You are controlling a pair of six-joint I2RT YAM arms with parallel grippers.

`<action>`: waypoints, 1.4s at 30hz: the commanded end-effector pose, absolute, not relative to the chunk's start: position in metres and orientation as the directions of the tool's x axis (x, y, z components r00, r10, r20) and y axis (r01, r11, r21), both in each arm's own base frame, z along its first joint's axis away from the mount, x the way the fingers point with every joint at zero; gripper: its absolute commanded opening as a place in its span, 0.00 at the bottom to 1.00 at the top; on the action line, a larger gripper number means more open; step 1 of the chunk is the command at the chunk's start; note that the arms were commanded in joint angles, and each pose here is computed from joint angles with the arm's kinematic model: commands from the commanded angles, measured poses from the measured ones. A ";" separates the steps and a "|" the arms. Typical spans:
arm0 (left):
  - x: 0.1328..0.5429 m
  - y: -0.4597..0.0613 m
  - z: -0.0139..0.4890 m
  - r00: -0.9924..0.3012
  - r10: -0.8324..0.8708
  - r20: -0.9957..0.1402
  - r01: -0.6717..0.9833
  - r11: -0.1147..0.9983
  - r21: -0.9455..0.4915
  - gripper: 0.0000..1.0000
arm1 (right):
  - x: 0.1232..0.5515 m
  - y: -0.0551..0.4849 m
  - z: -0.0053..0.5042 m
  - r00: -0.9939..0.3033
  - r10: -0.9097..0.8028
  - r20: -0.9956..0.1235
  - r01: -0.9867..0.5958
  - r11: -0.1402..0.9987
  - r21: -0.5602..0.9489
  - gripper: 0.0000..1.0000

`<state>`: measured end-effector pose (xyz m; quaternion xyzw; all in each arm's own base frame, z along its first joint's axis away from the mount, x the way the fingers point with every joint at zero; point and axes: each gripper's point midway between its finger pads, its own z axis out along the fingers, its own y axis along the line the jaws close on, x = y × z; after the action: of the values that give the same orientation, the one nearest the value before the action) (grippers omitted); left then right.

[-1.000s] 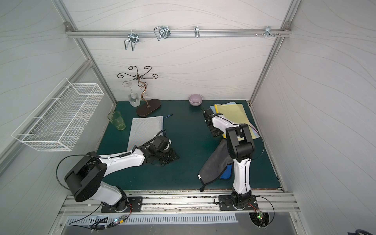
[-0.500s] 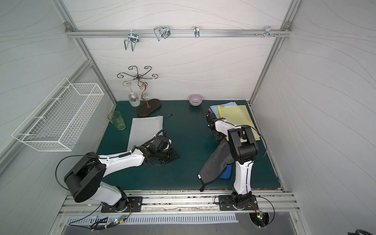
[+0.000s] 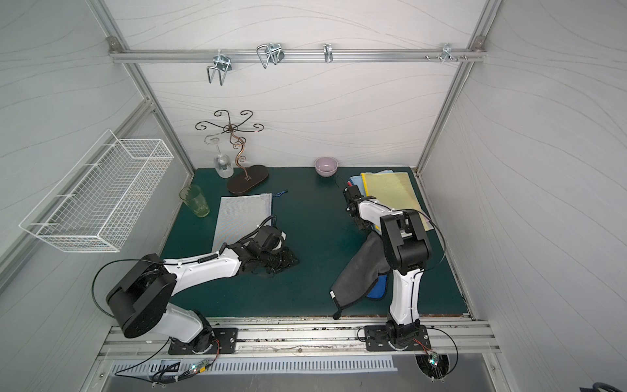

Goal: Wipe the document bag
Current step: Adjust the document bag.

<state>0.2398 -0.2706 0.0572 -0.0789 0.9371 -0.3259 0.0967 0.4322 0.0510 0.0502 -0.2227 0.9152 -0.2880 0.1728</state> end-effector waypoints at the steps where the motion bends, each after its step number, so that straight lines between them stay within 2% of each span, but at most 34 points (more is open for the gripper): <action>1: 0.249 -0.276 0.068 -0.963 -0.223 -0.154 -0.071 0.755 -0.651 0.37 | 0.436 0.049 0.057 -0.831 -0.517 -0.207 -0.302 0.730 -0.613 0.00; 12: 0.251 -0.277 0.072 -0.963 -0.217 -0.162 -0.062 0.759 -0.649 0.37 | 0.426 0.051 0.055 -0.808 -0.557 -0.192 -0.341 0.708 -0.618 0.00; 21: 0.253 -0.279 0.075 -0.961 -0.218 -0.170 -0.057 0.758 -0.650 0.37 | 0.427 0.059 0.067 -0.766 -0.592 -0.253 -0.334 0.701 -0.630 0.00; 33: 0.252 -0.277 0.072 -0.961 -0.218 -0.170 -0.058 0.759 -0.648 0.37 | 0.428 0.040 0.066 -0.804 -0.547 -0.232 -0.289 0.701 -0.652 0.00; 35: 0.252 -0.277 0.072 -0.961 -0.219 -0.171 -0.057 0.759 -0.648 0.38 | 0.428 0.040 0.067 -0.807 -0.542 -0.233 -0.286 0.705 -0.649 0.09; 37: 0.251 -0.277 0.072 -0.960 -0.220 -0.172 -0.057 0.758 -0.650 0.38 | 0.427 0.039 0.067 -0.812 -0.534 -0.233 -0.281 0.709 -0.647 0.40; 39: 0.251 -0.276 0.071 -0.960 -0.222 -0.171 -0.059 0.757 -0.651 0.38 | 0.427 0.040 0.069 -0.816 -0.524 -0.245 -0.268 0.718 -0.643 0.65; 41: 0.251 -0.275 0.072 -0.959 -0.223 -0.173 -0.059 0.756 -0.651 0.38 | 0.427 0.041 0.075 -0.817 -0.509 -0.270 -0.249 0.735 -0.631 0.83; 42: 0.251 -0.275 0.072 -0.959 -0.224 -0.175 -0.058 0.756 -0.652 0.38 | 0.428 0.043 0.080 -0.817 -0.498 -0.290 -0.238 0.749 -0.618 0.85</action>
<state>0.2396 -0.2703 0.0571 -0.0791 0.9375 -0.3249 0.0962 0.4237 0.0421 0.0575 -0.2324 0.9028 -0.3016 0.1999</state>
